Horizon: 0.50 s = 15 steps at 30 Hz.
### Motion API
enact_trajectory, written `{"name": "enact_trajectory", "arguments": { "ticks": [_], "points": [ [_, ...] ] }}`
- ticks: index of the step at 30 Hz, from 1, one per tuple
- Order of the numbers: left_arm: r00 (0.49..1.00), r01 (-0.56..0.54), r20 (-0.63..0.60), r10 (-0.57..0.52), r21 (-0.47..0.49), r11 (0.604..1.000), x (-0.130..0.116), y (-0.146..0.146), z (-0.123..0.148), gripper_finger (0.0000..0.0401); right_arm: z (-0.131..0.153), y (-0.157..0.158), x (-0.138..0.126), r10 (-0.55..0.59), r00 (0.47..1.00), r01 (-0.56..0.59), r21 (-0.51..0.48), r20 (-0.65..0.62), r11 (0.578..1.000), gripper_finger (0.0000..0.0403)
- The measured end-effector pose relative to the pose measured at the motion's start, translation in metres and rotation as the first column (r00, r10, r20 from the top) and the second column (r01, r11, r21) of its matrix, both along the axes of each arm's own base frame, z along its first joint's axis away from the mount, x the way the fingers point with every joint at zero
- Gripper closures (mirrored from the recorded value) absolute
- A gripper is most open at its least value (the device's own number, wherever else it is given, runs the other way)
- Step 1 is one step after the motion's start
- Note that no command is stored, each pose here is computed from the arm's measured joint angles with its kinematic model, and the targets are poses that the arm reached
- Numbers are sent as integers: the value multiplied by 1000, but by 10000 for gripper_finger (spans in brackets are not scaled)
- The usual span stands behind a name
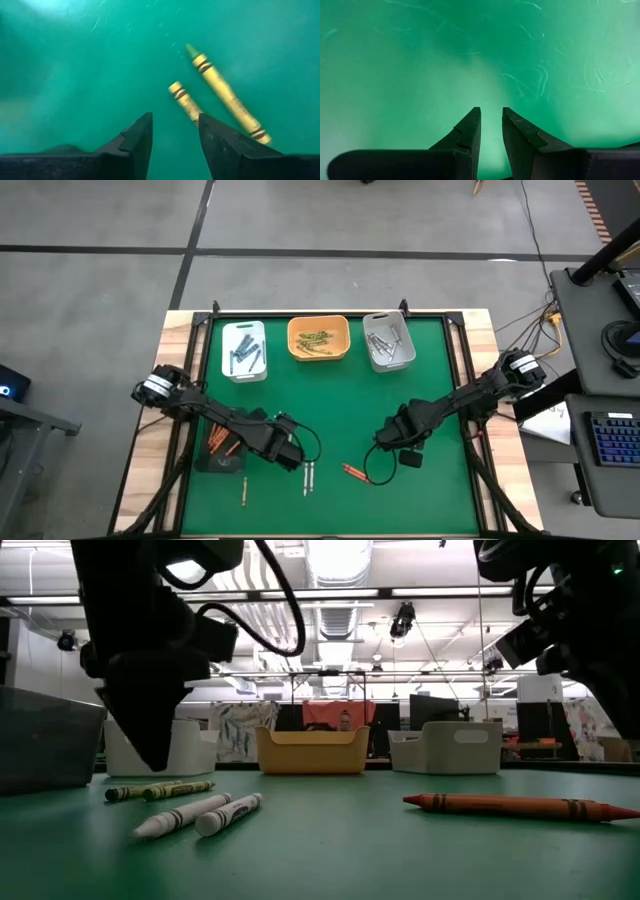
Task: Sort crayons
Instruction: Put the green crayon into the yellow bin
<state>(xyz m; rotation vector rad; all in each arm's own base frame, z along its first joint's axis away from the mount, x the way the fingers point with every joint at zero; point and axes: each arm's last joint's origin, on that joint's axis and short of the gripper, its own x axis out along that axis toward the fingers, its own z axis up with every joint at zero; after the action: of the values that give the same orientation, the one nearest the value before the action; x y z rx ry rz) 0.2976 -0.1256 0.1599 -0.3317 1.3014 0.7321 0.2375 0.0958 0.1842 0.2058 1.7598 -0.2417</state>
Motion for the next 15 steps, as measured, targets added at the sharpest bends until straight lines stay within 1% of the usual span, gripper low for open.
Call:
{"name": "enact_trajectory", "arguments": {
  "ticks": [7, 15],
  "points": [
    [998, -2, 58, 2, -10, 1000, 4, -2, -1, 250, 0, 0, 0, -9, 1000, 9, 0, 4, 1000, 335],
    [998, -15, 53, 15, -6, 1000, 1, -2, -6, 250, 0, 1, 2, -9, 1000, 9, 5, 19, 1000, 335]
  ]
}}
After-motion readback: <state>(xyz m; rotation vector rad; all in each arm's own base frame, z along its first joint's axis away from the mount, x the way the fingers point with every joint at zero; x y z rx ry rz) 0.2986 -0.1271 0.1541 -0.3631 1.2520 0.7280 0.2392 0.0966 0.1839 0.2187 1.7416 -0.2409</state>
